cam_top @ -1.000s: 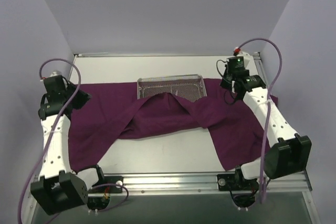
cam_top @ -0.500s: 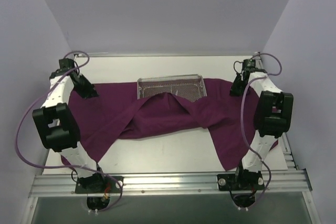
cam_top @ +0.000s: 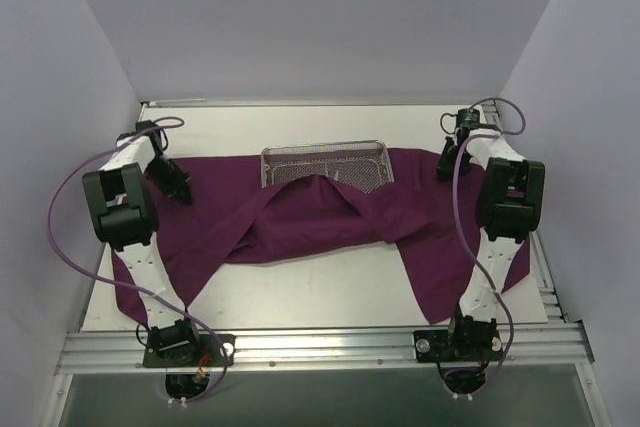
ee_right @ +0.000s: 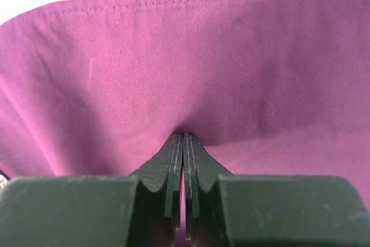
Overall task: Open and lay out the surgical kit
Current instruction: Move the surgical kit at the center of the board, then open the surgical kit at the center of the board.
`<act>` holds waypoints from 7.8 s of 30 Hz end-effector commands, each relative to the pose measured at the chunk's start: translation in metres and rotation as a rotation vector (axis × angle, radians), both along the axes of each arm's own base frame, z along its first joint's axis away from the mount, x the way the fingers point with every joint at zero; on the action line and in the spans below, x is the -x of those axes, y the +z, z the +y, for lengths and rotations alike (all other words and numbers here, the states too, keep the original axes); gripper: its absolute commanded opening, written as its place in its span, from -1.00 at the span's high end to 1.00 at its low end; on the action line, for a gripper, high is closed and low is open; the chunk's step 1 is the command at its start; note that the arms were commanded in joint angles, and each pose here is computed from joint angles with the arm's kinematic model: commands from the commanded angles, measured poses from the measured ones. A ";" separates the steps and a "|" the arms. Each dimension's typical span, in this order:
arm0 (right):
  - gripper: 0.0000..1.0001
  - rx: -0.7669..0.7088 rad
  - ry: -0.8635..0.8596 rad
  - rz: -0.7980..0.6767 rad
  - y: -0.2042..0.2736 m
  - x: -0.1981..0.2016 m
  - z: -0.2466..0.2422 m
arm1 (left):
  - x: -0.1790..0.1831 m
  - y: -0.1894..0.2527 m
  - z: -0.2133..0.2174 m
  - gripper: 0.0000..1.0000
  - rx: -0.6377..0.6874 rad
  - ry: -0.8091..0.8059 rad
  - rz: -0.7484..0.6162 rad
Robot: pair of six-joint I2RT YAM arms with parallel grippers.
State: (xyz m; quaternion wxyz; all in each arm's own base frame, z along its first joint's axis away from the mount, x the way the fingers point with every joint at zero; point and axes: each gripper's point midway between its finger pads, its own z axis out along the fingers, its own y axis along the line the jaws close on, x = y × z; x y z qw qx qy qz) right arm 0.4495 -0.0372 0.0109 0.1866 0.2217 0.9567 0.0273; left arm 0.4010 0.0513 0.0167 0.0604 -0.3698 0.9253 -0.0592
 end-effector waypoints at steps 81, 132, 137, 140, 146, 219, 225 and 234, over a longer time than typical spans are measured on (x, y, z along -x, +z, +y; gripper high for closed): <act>-0.51 0.048 0.687 -0.211 0.138 0.016 0.242 | -0.010 0.122 -0.155 -0.41 -0.044 -0.716 -0.418; 1.00 0.122 0.976 0.134 0.104 0.198 0.245 | 0.024 0.171 -0.134 -0.39 -0.113 -0.535 -0.505; 0.94 0.030 1.006 0.194 0.092 0.253 0.238 | 0.033 0.165 -0.128 -0.39 -0.115 -0.513 -0.482; 0.77 0.009 1.001 0.177 0.106 0.257 0.241 | 0.039 0.160 -0.125 -0.39 -0.114 -0.502 -0.463; 0.63 -0.081 0.911 0.432 0.074 0.310 0.229 | 0.052 0.153 -0.107 -0.39 -0.143 -0.415 -0.377; 0.92 0.616 -0.141 0.223 0.040 -0.031 -0.168 | -0.054 -0.018 -0.003 0.91 0.095 -0.118 0.007; 0.83 0.496 -0.047 0.006 0.088 -0.067 -0.089 | -0.062 -0.001 -0.004 0.91 0.082 -0.126 -0.058; 0.81 0.157 0.046 -0.062 0.047 -0.091 -0.004 | -0.065 -0.014 -0.001 0.93 0.081 -0.115 -0.009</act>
